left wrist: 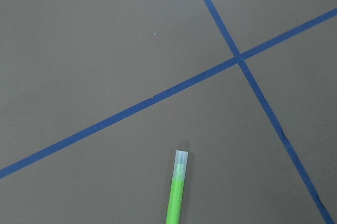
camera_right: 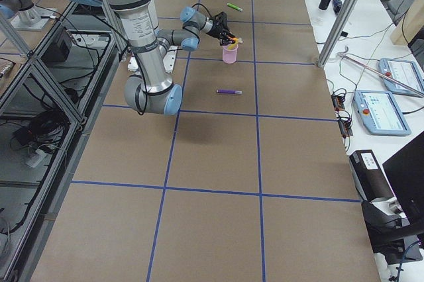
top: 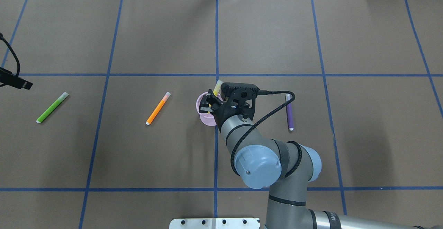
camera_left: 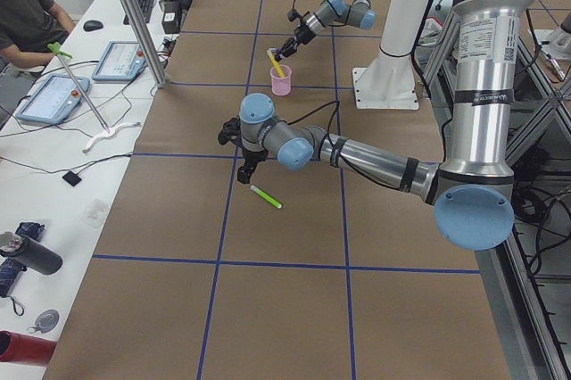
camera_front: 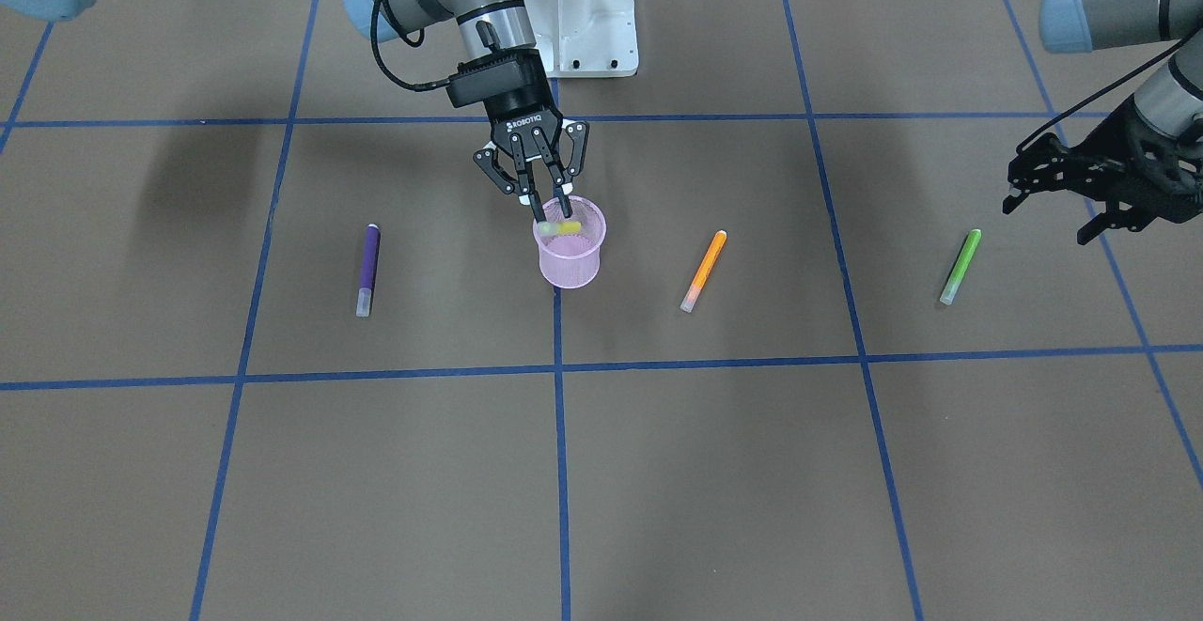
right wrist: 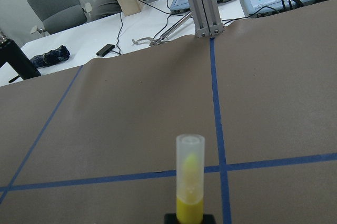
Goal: Collect pens into pen holder
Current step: 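Lower the yellow marker into the lilac cup and open the right gripper, then withdraw the right arm while the left gripper grasps the green marker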
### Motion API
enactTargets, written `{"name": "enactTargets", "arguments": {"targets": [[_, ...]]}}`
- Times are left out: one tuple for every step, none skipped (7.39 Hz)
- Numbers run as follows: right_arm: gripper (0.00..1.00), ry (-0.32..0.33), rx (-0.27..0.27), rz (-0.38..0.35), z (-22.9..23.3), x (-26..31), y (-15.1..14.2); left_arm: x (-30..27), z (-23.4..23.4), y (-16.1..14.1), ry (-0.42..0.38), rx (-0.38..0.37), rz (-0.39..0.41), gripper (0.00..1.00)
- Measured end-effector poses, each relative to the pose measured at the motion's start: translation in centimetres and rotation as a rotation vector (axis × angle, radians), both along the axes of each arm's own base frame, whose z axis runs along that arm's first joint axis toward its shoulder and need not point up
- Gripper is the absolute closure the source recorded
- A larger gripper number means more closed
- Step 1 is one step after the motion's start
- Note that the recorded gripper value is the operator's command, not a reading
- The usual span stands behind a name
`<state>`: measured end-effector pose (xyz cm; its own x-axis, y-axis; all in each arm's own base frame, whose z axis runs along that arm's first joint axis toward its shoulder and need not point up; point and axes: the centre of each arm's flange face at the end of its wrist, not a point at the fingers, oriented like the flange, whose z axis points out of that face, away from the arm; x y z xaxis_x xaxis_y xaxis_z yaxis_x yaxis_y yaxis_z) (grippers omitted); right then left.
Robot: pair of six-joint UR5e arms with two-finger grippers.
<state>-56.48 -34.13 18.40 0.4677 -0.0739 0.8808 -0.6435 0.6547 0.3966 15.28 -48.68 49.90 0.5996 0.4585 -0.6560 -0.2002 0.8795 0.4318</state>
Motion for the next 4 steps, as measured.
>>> {"name": "enactTargets", "arguments": {"targets": [[0.01,0.002,0.001,-0.002,-0.2,0.3,0.0,1.8,0.2,0.0,-0.01,0.005,0.031,0.07],[0.01,-0.005,0.003,-0.008,-0.6,1.1,-0.2,4.2,0.9,0.1,-0.021,0.001,0.079,0.09],[0.01,-0.019,0.001,-0.024,-0.9,2.6,-0.7,6.3,1.8,-0.1,-0.035,-0.003,0.125,0.11],[0.01,-0.03,-0.01,-0.051,-0.5,4.6,-1.6,7.7,3.0,-0.2,-0.054,0.005,0.175,0.11]]}}
